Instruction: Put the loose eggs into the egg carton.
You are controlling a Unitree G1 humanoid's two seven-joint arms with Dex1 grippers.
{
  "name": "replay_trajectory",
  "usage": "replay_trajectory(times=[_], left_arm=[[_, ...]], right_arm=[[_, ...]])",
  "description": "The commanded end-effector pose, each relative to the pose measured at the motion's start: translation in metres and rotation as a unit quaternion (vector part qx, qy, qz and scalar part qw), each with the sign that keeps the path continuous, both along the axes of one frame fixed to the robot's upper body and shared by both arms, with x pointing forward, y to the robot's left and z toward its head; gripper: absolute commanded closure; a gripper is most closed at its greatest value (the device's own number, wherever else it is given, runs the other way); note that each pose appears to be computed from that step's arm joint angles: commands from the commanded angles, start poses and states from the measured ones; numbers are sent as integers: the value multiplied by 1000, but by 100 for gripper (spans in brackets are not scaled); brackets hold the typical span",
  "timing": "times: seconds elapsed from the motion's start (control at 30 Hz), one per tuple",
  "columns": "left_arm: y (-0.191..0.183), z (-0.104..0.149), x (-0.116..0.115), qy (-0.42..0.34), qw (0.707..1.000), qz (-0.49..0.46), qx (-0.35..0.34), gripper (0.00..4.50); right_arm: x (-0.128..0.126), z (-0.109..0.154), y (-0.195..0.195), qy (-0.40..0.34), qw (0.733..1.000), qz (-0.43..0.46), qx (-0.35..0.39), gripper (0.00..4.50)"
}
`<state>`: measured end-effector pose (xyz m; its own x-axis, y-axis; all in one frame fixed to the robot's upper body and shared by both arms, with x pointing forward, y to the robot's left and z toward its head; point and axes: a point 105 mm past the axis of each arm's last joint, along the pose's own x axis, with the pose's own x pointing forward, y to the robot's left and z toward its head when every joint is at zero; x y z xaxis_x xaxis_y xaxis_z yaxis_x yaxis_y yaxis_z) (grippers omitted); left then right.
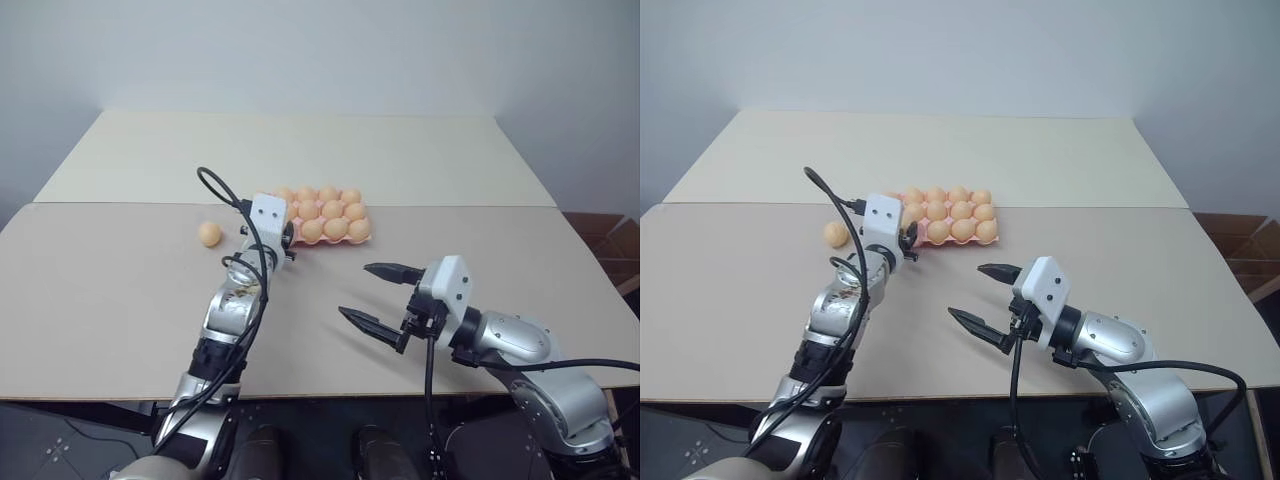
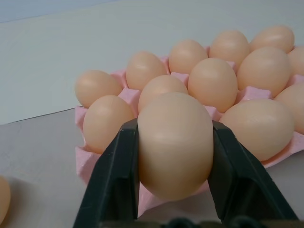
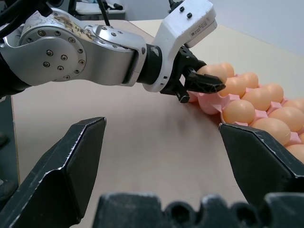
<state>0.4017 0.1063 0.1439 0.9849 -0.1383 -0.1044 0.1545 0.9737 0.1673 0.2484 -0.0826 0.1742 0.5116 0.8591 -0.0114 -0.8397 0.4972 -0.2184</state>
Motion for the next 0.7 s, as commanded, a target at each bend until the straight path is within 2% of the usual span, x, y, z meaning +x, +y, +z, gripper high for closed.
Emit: replay_trajectory(times=[0.03,0.17,0.33,0.43,0.63,0.7], left_arm=[[-3,13,-3,-26,1000,-6,-2,133],[-1,13,-6,-28,1000,-3,2,20],[3,29,-13,-68,998,0,2,20],[12,44,-32,-96,995,2,-4,20],[55,27,-78,-47,996,59,-44,20],[71,17,-91,-35,996,84,-24,20]], right_arm=[[-5,10,2,-23,1000,7,1,0],[-5,9,2,-24,1000,7,2,0],[-5,10,2,-27,1000,4,5,0],[-6,11,2,-31,999,-3,10,0],[-8,16,1,-45,999,-15,20,0],[-9,18,0,-47,998,-17,25,0]])
